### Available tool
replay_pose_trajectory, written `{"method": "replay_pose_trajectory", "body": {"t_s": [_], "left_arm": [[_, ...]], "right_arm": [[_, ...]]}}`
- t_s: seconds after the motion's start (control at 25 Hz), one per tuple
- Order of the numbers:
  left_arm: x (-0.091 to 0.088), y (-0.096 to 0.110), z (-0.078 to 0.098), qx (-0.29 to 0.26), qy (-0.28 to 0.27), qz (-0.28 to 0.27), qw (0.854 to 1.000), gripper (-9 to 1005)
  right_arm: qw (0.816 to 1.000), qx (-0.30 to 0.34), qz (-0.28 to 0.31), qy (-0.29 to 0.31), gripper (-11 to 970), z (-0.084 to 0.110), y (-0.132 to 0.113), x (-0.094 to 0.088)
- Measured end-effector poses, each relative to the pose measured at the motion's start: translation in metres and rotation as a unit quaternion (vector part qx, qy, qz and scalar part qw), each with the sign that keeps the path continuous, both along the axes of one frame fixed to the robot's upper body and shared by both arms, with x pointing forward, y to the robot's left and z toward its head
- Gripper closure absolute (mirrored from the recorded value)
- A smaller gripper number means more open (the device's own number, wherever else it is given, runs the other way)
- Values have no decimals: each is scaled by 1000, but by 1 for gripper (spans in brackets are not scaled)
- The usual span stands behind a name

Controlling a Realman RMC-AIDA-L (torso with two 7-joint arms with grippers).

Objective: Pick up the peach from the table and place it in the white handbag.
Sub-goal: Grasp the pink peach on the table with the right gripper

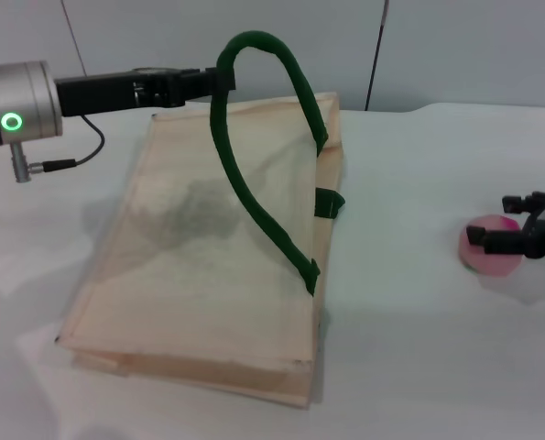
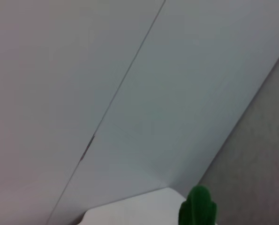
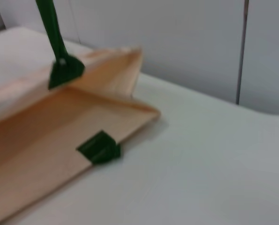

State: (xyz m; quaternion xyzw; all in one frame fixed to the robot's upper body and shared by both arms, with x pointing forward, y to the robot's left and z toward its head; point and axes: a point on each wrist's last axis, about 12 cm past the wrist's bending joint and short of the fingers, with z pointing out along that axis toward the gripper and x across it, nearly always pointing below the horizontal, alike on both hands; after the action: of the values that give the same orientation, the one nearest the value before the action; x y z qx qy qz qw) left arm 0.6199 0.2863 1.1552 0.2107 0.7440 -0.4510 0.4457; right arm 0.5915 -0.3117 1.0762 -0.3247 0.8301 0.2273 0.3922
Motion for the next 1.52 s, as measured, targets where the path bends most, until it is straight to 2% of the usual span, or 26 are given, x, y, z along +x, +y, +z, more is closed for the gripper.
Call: {"method": "replay_pose_trajectory", "body": {"t_s": [0.24, 0.6, 0.8, 1.28, 1.52], "left_arm": [[-3, 0, 5, -20, -11, -7, 1000, 877], [-6, 4, 5, -29, -14, -6, 999, 877], [-6, 4, 6, -30, -14, -7, 999, 877], [-6, 6, 8, -33, -14, -10, 999, 877], [-7, 7, 7, -33, -14, -9, 999, 877]], "right_arm": [[999, -23, 6, 24, 67, -3, 1, 0], [999, -29, 10, 28, 76, -4, 3, 0], [999, -29, 14, 23, 215, -1, 4, 1], [999, -25, 25, 23, 276, 0, 8, -1], [999, -26, 35, 26, 348, 0, 11, -2]]}}
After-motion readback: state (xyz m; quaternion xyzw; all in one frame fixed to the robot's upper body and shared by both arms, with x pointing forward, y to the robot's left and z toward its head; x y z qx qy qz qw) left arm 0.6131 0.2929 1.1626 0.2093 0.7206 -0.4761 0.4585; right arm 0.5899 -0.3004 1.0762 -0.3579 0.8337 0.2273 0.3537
